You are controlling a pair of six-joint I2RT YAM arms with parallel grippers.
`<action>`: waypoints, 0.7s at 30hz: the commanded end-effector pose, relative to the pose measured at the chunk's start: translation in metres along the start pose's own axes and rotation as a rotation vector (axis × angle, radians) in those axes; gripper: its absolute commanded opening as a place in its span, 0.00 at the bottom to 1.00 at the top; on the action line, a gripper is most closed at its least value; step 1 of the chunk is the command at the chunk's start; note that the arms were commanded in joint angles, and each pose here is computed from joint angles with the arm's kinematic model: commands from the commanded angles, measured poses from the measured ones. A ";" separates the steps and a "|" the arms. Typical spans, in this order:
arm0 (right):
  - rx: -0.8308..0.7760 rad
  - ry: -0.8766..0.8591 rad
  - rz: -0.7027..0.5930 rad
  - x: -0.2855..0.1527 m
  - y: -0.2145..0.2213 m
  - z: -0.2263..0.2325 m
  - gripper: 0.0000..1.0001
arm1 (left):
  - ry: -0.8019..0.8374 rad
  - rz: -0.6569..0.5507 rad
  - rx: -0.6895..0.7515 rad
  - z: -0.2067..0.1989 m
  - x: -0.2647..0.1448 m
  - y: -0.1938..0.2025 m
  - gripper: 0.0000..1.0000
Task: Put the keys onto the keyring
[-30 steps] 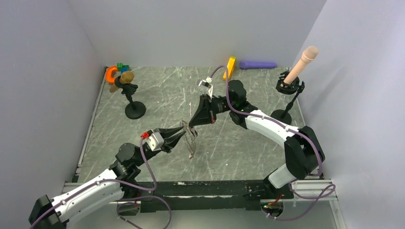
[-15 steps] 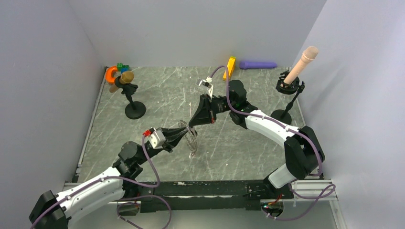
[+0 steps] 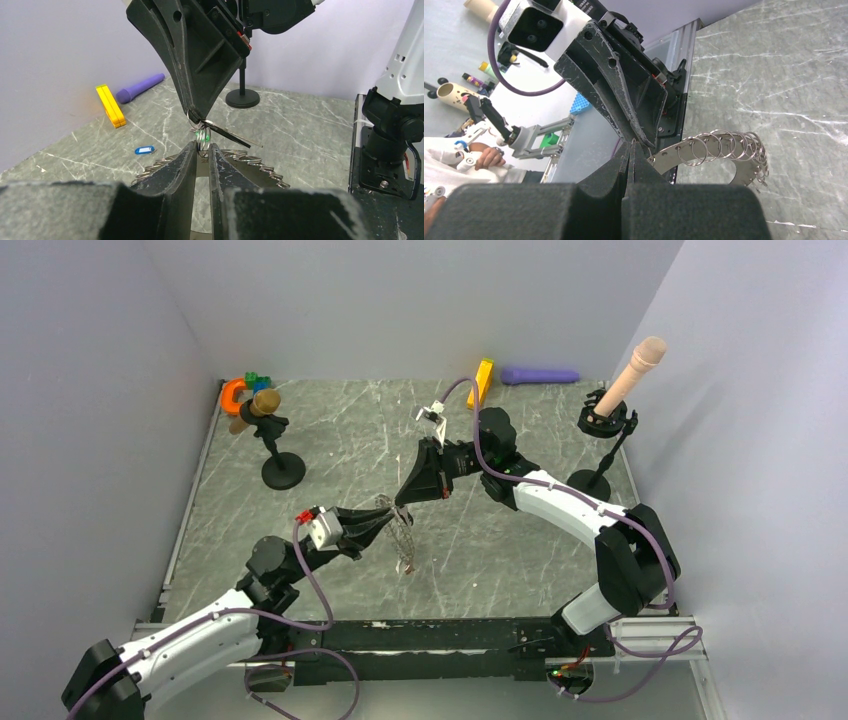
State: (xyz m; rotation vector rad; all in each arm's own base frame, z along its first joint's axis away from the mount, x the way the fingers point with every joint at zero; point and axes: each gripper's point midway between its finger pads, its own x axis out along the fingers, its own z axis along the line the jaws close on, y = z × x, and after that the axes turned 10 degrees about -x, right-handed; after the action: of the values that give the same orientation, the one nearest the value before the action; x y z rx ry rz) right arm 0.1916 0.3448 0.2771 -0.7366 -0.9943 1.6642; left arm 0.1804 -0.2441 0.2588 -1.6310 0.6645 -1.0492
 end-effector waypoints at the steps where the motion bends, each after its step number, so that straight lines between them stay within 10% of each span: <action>1: -0.052 -0.027 -0.008 -0.001 -0.007 0.007 0.00 | 0.023 -0.017 -0.017 -0.004 -0.001 -0.003 0.20; 21: -0.047 -0.029 -0.007 0.000 -0.006 0.006 0.00 | 0.032 -0.020 -0.015 -0.003 0.002 -0.006 0.16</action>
State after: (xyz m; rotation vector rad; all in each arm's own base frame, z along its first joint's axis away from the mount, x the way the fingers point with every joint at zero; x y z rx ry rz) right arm 0.1915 0.3448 0.2771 -0.7335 -0.9902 1.6660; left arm 0.1822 -0.2444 0.2472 -1.6199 0.6974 -1.0248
